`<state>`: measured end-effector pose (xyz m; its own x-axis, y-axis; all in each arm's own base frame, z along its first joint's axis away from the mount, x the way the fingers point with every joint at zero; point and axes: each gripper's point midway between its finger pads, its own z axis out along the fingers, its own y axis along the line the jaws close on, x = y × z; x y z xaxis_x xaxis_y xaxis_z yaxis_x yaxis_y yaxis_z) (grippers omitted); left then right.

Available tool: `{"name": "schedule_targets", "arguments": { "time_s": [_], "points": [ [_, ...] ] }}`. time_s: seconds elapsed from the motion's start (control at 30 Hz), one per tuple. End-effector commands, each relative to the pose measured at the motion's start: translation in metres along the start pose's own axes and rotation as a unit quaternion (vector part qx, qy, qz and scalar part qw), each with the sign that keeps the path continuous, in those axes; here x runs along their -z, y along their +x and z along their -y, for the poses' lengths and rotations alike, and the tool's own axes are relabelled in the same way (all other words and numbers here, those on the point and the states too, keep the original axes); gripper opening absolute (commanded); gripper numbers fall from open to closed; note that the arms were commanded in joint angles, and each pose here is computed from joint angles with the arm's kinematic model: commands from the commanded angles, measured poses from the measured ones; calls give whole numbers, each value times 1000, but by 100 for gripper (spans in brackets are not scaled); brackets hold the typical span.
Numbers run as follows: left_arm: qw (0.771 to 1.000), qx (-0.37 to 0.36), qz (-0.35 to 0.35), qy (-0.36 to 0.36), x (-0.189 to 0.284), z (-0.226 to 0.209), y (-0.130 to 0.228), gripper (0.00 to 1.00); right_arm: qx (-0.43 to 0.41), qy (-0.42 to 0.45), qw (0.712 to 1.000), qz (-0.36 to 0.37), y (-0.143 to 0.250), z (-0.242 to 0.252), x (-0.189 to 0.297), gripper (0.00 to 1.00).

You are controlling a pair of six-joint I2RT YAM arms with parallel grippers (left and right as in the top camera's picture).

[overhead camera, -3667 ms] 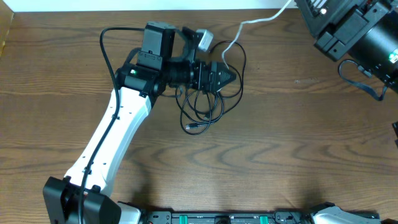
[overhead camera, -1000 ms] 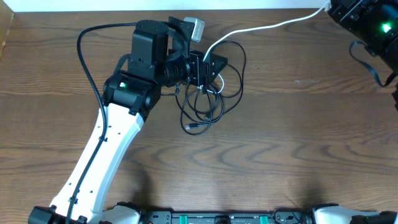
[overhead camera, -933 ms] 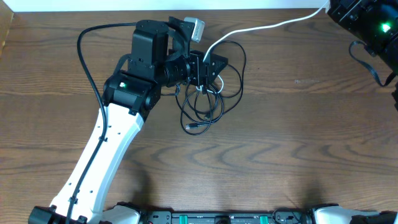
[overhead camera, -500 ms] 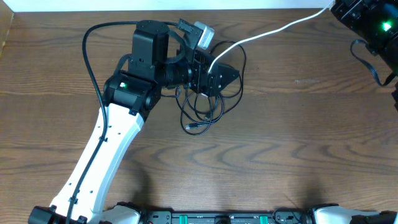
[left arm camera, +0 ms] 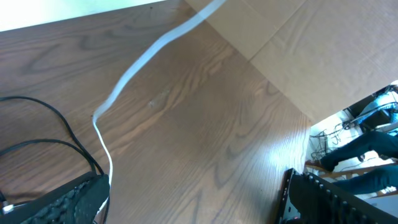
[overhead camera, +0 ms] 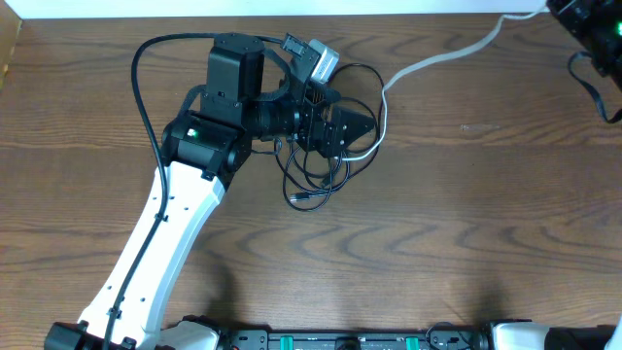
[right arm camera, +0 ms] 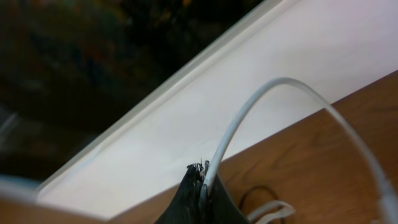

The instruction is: Untangle cables

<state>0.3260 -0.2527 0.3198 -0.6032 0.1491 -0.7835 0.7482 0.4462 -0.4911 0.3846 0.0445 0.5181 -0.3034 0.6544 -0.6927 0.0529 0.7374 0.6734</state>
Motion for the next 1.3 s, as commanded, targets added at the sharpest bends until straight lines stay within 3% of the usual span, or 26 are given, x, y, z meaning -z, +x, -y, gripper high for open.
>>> {"name": "schedule_targets", "arguments": {
  "time_s": [0.0,0.2,0.47,0.7,0.8,1.03,1.27],
  "points": [
    [1000,-7,0,-6,1,-2,0,98,-13,-62,997,-49,15,-23,5,1],
    [999,-26,14,-35,2,-11,-8,98,-36,-146,980,-127,38,-53,16,1],
    [996,-28,22,-84,3,-28,-12,98,-70,-288,925,-239,64,-109,51,1],
    [992,-27,25,-122,5,-42,-13,98,-90,-372,873,-303,71,-145,85,2],
    [992,-28,26,-124,6,-42,-13,97,-86,-379,870,-304,72,-148,88,2],
    [992,-27,25,-123,6,-42,-13,88,-86,-376,874,-297,70,-147,85,1],
    [992,-25,23,-120,5,-41,-12,61,-87,-372,877,-292,68,-146,84,2]
  ]
}}
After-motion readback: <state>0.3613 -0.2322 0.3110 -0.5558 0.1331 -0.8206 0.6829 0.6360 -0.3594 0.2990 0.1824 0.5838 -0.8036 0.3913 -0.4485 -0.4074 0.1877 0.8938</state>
